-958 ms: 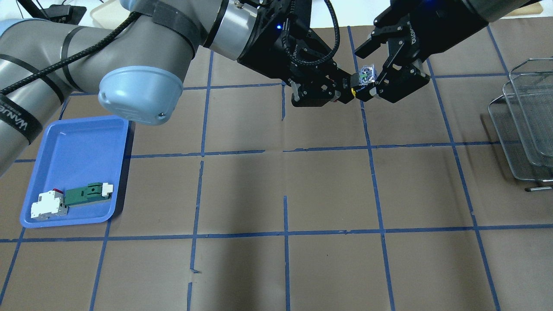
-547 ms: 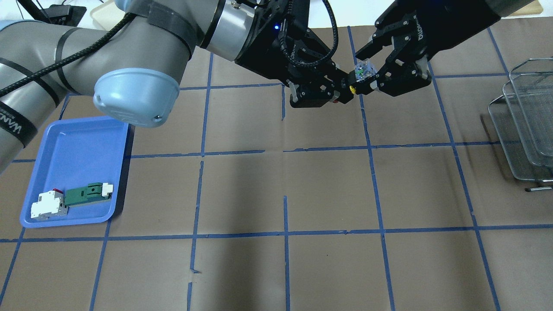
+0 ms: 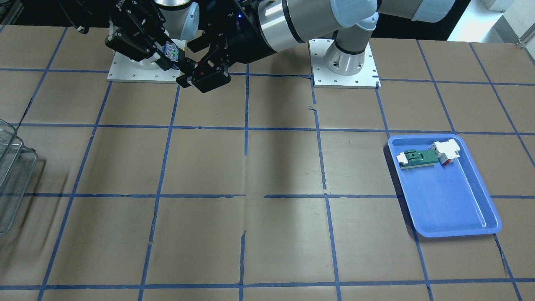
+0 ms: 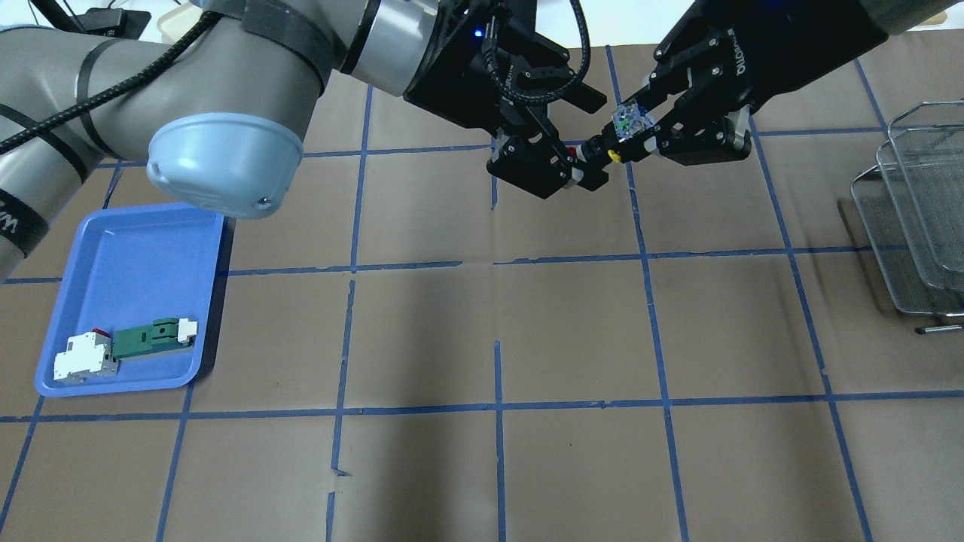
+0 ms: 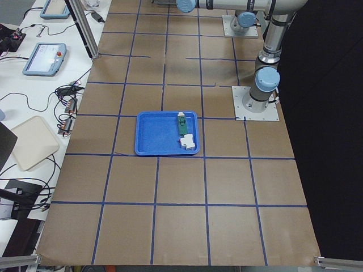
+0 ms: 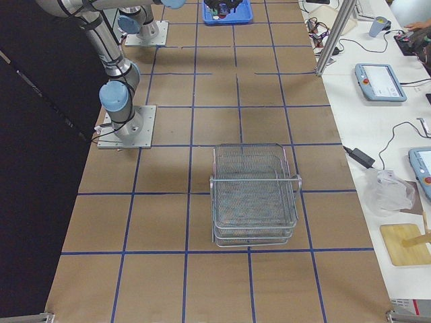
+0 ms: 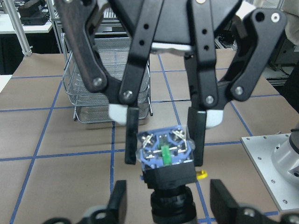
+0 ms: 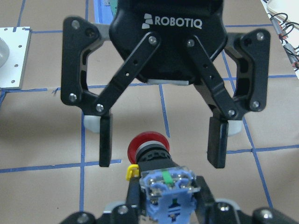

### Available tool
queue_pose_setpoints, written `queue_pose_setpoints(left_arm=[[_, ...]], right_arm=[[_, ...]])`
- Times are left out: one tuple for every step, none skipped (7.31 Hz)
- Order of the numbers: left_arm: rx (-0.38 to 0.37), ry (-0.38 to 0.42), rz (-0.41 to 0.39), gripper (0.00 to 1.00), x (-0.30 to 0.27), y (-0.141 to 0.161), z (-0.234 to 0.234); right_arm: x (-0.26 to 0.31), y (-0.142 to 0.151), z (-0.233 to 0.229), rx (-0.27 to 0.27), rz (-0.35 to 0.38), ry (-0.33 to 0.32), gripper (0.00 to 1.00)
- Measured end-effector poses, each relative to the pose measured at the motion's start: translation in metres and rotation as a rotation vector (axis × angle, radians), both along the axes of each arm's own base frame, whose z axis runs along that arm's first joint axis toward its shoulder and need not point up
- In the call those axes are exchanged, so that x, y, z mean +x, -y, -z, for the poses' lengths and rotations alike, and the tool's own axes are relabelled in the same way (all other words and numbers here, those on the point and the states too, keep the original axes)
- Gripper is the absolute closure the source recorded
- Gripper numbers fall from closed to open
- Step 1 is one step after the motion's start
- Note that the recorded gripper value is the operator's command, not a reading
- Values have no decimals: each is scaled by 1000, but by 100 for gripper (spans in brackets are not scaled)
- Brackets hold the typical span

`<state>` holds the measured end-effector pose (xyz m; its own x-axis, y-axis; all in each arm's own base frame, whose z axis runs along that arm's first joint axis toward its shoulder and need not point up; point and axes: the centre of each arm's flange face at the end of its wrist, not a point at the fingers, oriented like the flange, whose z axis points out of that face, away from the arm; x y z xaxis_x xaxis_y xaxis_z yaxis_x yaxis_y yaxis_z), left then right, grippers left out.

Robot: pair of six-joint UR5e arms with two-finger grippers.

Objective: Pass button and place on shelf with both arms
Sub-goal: 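Open the left gripper and pull it back while the right gripper carries the button away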

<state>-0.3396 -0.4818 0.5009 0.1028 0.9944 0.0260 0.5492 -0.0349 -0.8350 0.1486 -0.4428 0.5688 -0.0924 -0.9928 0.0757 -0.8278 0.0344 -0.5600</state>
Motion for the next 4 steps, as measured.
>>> queue_pose_setpoints(left_arm=[[1,2,-7,0,2,-1,-4],[13,21,-30,0,9,-1,-8],[45,73,-83,0,25,1,-10],[89,145,-154,0,45,4,-11]], right_arm=[[0,0,1,2,0,-2,100],[-3,2,2,3,4,-9,100],[-12,8,7,5,15,-35,100],[-35,20,17,16,42,-90,100]])
